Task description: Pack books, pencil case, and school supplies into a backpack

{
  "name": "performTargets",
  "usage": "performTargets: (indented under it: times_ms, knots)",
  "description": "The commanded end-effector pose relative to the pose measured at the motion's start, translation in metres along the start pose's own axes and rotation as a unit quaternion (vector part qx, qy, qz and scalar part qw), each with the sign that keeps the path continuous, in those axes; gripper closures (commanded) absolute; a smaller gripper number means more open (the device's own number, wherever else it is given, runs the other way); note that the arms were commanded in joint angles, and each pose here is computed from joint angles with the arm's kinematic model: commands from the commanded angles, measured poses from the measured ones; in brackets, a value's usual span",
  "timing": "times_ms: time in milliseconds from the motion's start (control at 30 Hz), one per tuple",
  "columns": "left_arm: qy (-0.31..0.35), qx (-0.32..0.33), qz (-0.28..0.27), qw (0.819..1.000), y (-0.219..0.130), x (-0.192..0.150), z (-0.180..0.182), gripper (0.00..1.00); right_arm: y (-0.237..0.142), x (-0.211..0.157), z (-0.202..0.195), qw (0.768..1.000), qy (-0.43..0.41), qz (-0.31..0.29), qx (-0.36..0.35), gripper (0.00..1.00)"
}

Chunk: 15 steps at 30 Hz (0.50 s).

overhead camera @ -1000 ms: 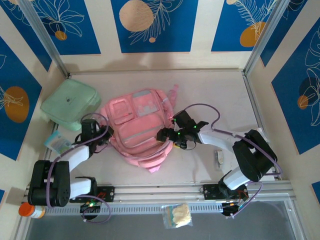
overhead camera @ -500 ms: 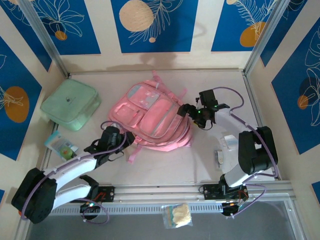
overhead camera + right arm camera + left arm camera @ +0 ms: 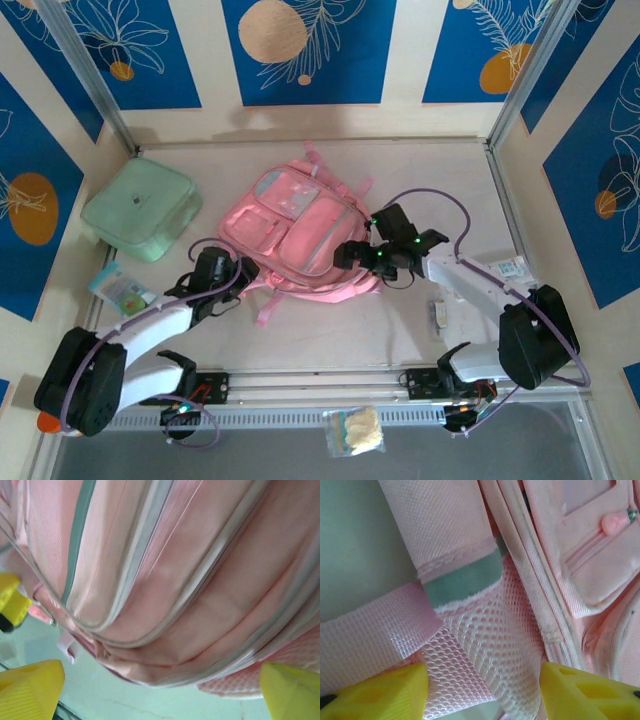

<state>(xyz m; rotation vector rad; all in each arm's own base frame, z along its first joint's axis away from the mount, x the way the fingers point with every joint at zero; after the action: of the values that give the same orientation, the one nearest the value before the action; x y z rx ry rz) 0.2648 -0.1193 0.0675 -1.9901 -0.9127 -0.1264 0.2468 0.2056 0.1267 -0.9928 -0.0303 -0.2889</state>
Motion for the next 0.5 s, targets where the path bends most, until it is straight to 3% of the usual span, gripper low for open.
performTargets:
  times_ms: [0,167,367,467]
  knots:
    - [-0.032,-0.039,-0.001,0.999,0.009,0.007,-0.017,0.43,0.0,-0.014,0.001,1.0,-0.005,0.004,-0.018,0.0]
    - [-0.04,-0.049,0.012,0.998,0.021,0.005,-0.027,0.61,0.005,-0.024,0.006,0.998,-0.034,0.002,-0.048,0.0]
    - [-0.041,-0.085,0.016,0.995,0.019,-0.002,-0.046,0.97,-0.002,-0.029,0.021,0.995,-0.074,-0.01,-0.063,0.01]
    - [-0.035,-0.1,0.015,0.994,0.012,-0.007,-0.06,1.0,0.001,-0.031,0.031,0.993,-0.095,-0.007,-0.075,0.0]
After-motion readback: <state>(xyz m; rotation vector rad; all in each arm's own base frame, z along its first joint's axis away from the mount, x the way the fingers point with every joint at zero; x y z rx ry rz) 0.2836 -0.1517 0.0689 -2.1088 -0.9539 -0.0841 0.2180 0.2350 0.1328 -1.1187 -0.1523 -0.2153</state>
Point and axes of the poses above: each hand's point on the last joint's axis, 136 mm out from that joint toward the fingers, its own y axis out along the fingers, its own z axis along the line the jaws close on, x = y × z, the point moved 2 cm from there along -y, back along the fingers, and after that the axes turned 9 degrees about y, right-handed, at the moved point
